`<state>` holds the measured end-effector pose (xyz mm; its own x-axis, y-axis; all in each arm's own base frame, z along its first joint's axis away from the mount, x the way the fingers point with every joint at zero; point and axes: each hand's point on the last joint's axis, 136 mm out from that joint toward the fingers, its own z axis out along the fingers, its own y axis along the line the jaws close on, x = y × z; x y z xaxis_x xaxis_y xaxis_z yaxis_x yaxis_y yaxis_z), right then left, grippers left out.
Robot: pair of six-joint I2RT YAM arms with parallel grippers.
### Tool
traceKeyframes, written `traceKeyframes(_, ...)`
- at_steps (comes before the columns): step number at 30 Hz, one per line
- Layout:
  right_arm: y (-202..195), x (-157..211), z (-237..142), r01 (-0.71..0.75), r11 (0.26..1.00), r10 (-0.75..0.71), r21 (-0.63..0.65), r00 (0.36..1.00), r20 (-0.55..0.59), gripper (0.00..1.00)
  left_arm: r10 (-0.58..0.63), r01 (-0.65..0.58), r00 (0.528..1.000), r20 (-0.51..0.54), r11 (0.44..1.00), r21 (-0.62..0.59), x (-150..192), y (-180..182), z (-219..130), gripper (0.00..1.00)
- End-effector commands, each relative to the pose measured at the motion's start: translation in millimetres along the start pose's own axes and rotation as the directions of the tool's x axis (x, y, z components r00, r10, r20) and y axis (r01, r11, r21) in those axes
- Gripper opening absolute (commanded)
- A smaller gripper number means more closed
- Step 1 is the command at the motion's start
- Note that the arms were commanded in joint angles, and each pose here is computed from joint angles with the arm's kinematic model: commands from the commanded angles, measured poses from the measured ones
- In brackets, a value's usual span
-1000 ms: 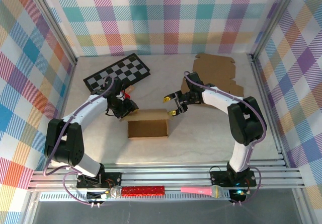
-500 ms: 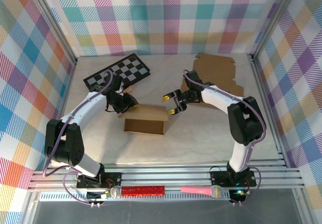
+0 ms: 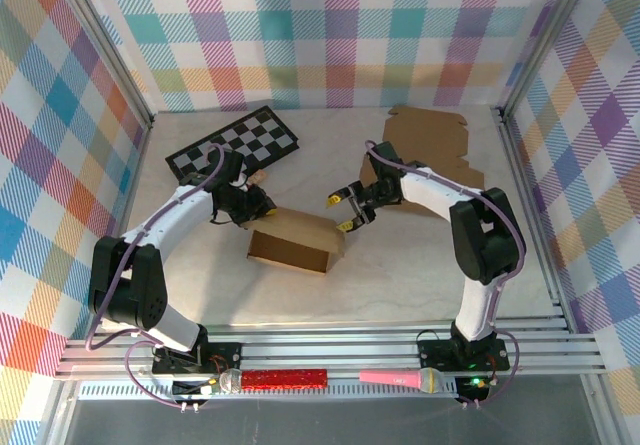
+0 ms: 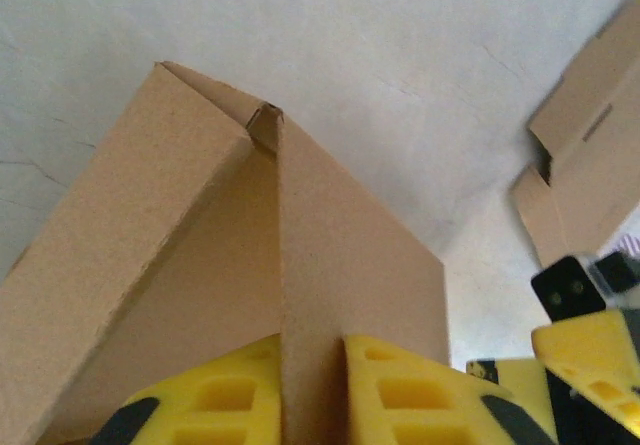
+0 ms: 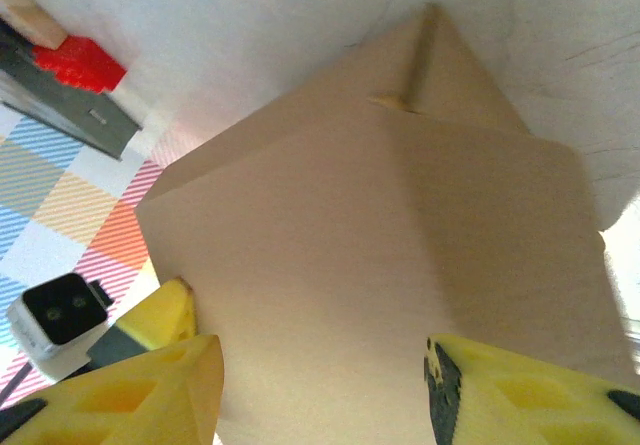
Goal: Fold the paper box
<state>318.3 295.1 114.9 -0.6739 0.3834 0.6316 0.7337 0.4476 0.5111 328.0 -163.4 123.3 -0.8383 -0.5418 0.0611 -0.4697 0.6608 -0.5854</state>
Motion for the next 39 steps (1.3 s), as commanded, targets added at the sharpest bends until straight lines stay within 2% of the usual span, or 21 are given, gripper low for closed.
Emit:
traceKeyframes(1,11.4,13.3,-20.2,0.099,0.995,-0.100,-0.018,0.995,-0.025,0.55,-0.031,0.032,0.999,-0.010,0.997,0.075,2.8,-17.3,-15.9,0.11)
traceKeyframes(6,3.3,14.8,-28.4,0.137,0.991,-0.137,0.003,0.990,-0.031,0.55,-0.112,0.109,0.994,0.011,0.983,0.145,-3.9,-26.7,-27.2,0.01)
traceKeyframes(11,-7.0,10.5,-42.9,0.181,0.983,-0.181,0.023,0.984,0.002,0.55,-0.235,0.223,0.971,0.036,0.953,0.205,-12.5,-33.9,-41.3,0.00)
traceKeyframes(15,-2.0,15.8,-46.9,0.221,0.975,-0.221,0.010,0.975,-0.011,0.55,-0.321,0.319,0.947,-0.024,0.929,0.188,-7.9,-36.2,-41.2,0.00)
traceKeyframes(21,10.9,18.7,-47.7,0.240,0.971,-0.241,-0.017,0.970,-0.032,0.55,-0.353,0.355,0.934,-0.046,0.912,0.207,-9.8,-43.4,-41.9,0.00)
traceKeyframes(29,4.2,22.7,-39.8,0.213,0.977,-0.214,-0.026,0.975,-0.065,0.56,-0.402,0.411,0.911,-0.090,0.874,0.259,-13.4,-51.3,-35.8,0.00)
traceKeyframes(39,15.6,30.7,-34.1,0.207,0.977,-0.211,-0.057,0.974,-0.084,0.54,-0.402,0.414,0.910,-0.101,0.870,0.267,-17.8,-57.9,-34.7,0.00)
